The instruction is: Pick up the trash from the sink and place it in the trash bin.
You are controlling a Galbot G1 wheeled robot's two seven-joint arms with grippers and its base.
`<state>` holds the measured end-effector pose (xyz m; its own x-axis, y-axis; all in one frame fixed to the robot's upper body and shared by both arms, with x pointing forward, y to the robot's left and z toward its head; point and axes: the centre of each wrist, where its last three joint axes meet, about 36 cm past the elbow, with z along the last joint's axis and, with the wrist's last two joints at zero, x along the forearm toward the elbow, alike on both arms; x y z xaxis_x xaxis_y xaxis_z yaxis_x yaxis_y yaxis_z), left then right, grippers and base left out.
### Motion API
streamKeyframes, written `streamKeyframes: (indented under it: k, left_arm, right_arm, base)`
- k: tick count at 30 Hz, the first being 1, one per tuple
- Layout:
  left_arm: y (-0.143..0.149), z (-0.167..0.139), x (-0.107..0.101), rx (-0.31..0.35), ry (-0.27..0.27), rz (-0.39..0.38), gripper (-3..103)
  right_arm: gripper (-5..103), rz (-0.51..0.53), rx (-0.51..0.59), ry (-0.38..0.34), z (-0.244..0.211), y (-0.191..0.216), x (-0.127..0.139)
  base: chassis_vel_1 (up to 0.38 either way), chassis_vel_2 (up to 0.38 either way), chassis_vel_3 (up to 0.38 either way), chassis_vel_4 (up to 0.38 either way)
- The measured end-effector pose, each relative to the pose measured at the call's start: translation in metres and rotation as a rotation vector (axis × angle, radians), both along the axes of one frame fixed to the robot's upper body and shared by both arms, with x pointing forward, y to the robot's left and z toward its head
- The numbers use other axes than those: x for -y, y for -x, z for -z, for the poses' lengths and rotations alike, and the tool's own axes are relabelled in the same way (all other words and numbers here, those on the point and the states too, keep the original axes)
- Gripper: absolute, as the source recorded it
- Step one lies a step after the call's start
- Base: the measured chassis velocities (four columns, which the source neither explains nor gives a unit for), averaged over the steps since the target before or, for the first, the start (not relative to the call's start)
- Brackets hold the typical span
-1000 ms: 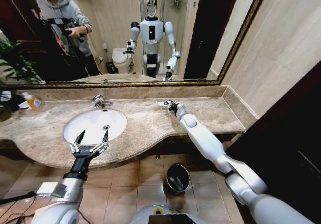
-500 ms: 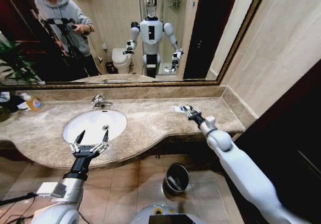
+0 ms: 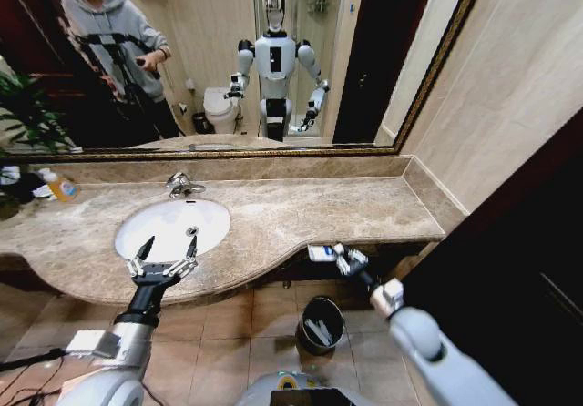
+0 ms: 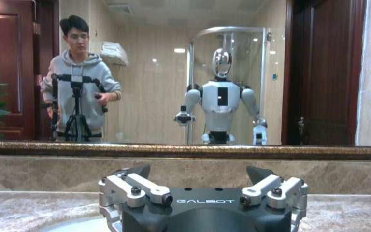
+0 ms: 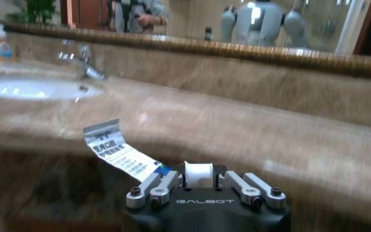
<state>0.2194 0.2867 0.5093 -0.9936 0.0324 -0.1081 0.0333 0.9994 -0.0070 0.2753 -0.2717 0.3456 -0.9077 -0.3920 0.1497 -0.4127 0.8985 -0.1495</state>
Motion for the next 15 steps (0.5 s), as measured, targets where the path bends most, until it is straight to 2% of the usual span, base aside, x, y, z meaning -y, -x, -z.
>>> streamKeyframes:
  k: [2, 3, 6, 7, 9, 14, 15]
  left_arm:
    - [0.0, 0.0, 0.0, 0.0, 0.0, 0.0, 100]
    - [0.0, 0.0, 0.0, 0.0, 0.0, 0.0, 100]
    - [0.0, 0.0, 0.0, 0.0, 0.0, 0.0, 100]
    - [0.0, 0.0, 0.0, 0.0, 0.0, 0.0, 100]
    - [0.0, 0.0, 0.0, 0.0, 0.0, 0.0, 100]
    - [0.0, 0.0, 0.0, 0.0, 0.0, 0.0, 100]
    - [0.0, 0.0, 0.0, 0.0, 0.0, 0.0, 100]
  right_arm:
    - [24, 0.003, -0.041, 0.018, 0.028, 0.021, -0.005]
    - [24, 0.003, -0.041, 0.018, 0.028, 0.021, -0.005]
    - [24, 0.0, -0.102, 0.083, 0.083, 0.035, -0.003]
    - [24, 0.0, -0.102, 0.083, 0.083, 0.035, -0.003]
    - [24, -0.002, -0.163, 0.123, 0.121, 0.035, -0.001]
    - [24, -0.022, -0.249, 0.147, 0.161, 0.027, -0.005]
    - [24, -0.021, -0.273, 0.157, 0.18, 0.018, -0.007]
  base:
    - [0.0, 0.0, 0.0, 0.0]
    - [0.0, 0.0, 0.0, 0.0]
    - [0.0, 0.0, 0.0, 0.0]
    - [0.0, 0.0, 0.0, 0.0]
    - [0.0, 0.0, 0.0, 0.0]
    - [0.0, 0.0, 0.0, 0.0]
    - [0.0, 0.0, 0.0, 0.0]
